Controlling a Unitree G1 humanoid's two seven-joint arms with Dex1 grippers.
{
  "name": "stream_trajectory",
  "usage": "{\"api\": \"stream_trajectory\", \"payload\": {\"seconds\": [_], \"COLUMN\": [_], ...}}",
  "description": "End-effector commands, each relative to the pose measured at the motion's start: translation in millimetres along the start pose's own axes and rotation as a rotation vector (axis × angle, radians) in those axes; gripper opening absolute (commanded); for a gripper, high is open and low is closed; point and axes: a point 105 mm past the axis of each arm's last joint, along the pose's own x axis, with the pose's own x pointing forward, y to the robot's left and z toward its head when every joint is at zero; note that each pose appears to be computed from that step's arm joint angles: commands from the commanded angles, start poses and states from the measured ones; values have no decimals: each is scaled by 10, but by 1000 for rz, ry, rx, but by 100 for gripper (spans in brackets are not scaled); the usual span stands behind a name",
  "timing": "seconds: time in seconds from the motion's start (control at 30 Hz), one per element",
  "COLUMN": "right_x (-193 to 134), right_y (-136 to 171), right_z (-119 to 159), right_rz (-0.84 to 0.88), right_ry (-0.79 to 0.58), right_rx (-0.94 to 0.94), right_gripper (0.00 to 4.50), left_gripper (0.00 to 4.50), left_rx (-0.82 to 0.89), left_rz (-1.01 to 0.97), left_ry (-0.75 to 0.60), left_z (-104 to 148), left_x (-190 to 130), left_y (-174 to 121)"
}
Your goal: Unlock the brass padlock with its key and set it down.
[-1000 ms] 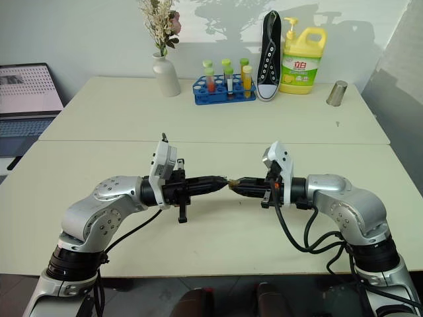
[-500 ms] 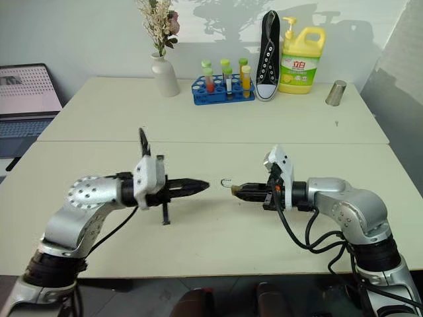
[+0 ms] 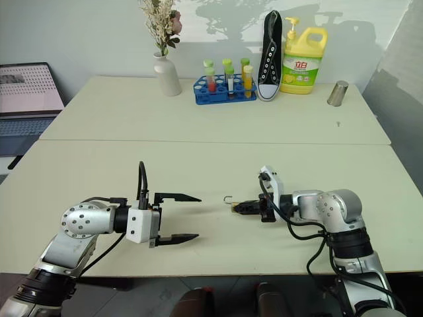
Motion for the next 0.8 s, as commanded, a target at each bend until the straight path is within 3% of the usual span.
{"api": "stream_trajectory", "payload": {"seconds": [0.03,0.17,0.27,0.43,0.57,0.8], "right_x": [2,18,-2,-202,-470,-731], "right_y": [-25,-93,-168,-228,-255,158], "right_z": [70,47,29,-28,-116,-37], "right_rz": [-22,-46,-80,-137,-230,-166], "right_ry": [-3,10,22,31,50,-68], "right_rx": [-2,25,23,-8,-252,-616], "right_gripper": [14,14,123,300,440,440], "left_gripper": [450,450,450,450,450,450], "left_rx": [34,20,-16,-220,-375,-406], "left_rz": [29,13,23,88,179,117], "left_ry": [-4,0,-7,6,65,114], "left_z": [85,74,72,2,-96,-87], "left_x": [-47,-38,-28,-24,0,-12], "left_y": [72,40,38,98,229,182]}}
